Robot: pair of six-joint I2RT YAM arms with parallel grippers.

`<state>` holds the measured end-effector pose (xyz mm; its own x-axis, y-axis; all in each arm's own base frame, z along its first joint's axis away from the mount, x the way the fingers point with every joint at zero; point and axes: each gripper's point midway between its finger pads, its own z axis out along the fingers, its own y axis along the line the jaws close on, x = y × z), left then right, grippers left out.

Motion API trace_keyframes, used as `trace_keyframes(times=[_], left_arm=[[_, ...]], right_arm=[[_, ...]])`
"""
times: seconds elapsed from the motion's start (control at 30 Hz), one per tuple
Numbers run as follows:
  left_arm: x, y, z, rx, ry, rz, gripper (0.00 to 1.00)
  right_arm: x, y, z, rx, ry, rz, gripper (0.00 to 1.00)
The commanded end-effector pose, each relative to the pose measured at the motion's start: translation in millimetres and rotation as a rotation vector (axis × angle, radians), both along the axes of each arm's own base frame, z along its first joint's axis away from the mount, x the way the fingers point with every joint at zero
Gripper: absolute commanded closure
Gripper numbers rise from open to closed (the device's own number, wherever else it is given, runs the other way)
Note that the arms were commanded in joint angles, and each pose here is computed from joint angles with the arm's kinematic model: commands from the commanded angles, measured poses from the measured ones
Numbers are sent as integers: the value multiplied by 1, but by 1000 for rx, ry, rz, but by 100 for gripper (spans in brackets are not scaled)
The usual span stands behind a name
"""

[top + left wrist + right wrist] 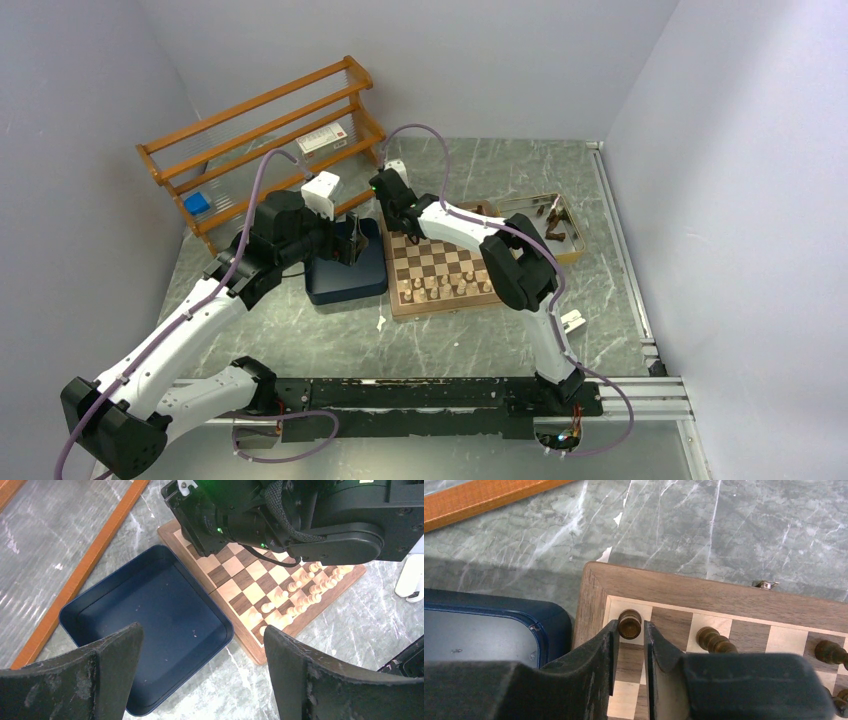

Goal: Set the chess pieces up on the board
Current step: Place the chess piece on the chessboard, then pick up the chess piece from the storage box.

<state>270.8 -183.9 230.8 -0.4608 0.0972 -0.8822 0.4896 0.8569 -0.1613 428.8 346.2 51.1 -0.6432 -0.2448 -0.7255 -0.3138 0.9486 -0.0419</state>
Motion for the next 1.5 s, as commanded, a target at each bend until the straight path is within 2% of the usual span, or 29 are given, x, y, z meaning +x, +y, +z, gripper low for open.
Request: trace_keyframes(times=[0.0,0.33,0.67,0.83,1.0,1.13,1.47], left_arm=[[-1,-2,3,-11,-15,-22,6],[-1,-2,4,-11,-19,-20,6],[-1,-3,3,-12,-16,-23,6],[-1,-3,2,-10,-14,-23,6],[-1,-5,0,-11,-6,-32,6],[-1,-5,1,-11,-8,-30,6],[-1,-5,1,-14,-8,-34,6]], right_arm=[[-4,2,1,0,5,5,71],[-2,4,16,22,-17,12,69],[-12,-6,67,98,-57,35,62],[-13,-27,93,97,-97,8,61],[-4,-69,114,86,-142,-72,68],[4,-126,115,67,-159,-184,71],[16,-270,99,10,-169,-486,70]])
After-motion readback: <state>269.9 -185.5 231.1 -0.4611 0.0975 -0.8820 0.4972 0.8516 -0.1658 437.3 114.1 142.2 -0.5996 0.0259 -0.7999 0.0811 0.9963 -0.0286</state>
